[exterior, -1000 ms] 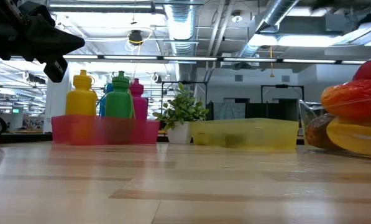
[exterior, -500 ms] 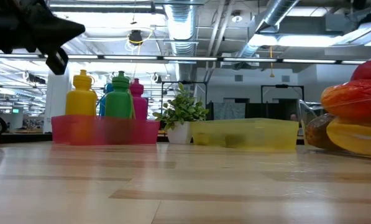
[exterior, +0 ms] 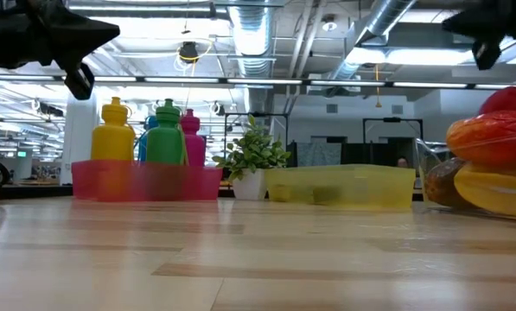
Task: Pick & Place Food Item
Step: Return to Home Position
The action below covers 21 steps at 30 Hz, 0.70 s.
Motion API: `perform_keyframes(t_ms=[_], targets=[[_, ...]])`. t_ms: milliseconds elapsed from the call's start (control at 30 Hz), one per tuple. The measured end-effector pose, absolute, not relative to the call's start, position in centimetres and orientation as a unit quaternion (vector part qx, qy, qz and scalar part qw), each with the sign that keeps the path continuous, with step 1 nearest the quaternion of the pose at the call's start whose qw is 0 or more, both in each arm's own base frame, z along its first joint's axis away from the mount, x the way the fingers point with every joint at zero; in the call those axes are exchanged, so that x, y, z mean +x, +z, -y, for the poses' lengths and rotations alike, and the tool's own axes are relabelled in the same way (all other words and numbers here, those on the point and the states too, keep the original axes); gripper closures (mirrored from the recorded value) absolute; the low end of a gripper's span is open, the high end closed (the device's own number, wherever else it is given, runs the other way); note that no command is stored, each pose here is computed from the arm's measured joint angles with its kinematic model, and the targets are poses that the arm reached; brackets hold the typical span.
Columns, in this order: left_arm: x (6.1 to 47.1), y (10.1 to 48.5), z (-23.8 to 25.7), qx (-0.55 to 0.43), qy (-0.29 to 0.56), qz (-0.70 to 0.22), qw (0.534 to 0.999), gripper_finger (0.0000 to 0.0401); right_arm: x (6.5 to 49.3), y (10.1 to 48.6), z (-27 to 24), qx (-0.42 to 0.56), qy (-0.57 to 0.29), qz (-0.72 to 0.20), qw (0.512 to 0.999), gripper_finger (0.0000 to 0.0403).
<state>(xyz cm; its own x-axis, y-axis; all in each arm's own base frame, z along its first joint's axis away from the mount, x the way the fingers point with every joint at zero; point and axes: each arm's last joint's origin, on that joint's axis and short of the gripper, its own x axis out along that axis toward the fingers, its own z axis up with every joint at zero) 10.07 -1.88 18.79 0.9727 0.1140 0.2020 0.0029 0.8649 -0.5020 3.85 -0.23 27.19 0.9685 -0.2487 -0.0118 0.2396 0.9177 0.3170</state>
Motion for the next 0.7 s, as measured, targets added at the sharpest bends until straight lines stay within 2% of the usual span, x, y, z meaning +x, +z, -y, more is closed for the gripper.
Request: perform_keyframes(t_ms=[100, 200, 267, 333, 400, 533, 700], targets=[[10.2, 18.7, 1.9, -0.257, 0.029, 0.109, 0.960, 0.0399, 4.9, 26.7, -0.4, 0.169, -0.091, 0.035, 0.981, 0.0402], [10.3, 18.7, 2.0, -0.256, 0.029, 0.107, 0.960, 0.0399, 6.5, 24.2, -1.4, 0.145, -0.046, 0.021, 0.988, 0.0402], [10.3, 18.6, 2.0, -0.255, 0.029, 0.103, 0.961, 0.0399, 6.9, 24.0, -1.7, 0.167, -0.007, 0.077, 0.983, 0.0402], [10.3, 18.7, 2.0, -0.256, 0.029, 0.105, 0.961, 0.0399, 7.7, 22.4, -2.3, 0.148, 0.023, 0.088, 0.985, 0.0403], [10.4, 18.6, 2.0, -0.255, 0.030, 0.102, 0.961, 0.0399, 8.5, 20.2, -2.7, 0.127, 0.030, 0.067, 0.989, 0.0403], [10.4, 18.6, 2.0, -0.254, 0.030, 0.100, 0.962, 0.0399, 9.1, 18.3, -2.7, 0.131, 0.026, 0.083, 0.988, 0.0403], [10.4, 18.5, 2.0, -0.253, 0.031, 0.097, 0.962, 0.0399, 9.1, 18.5, -2.9, 0.123, 0.095, 0.087, 0.984, 0.0403]])
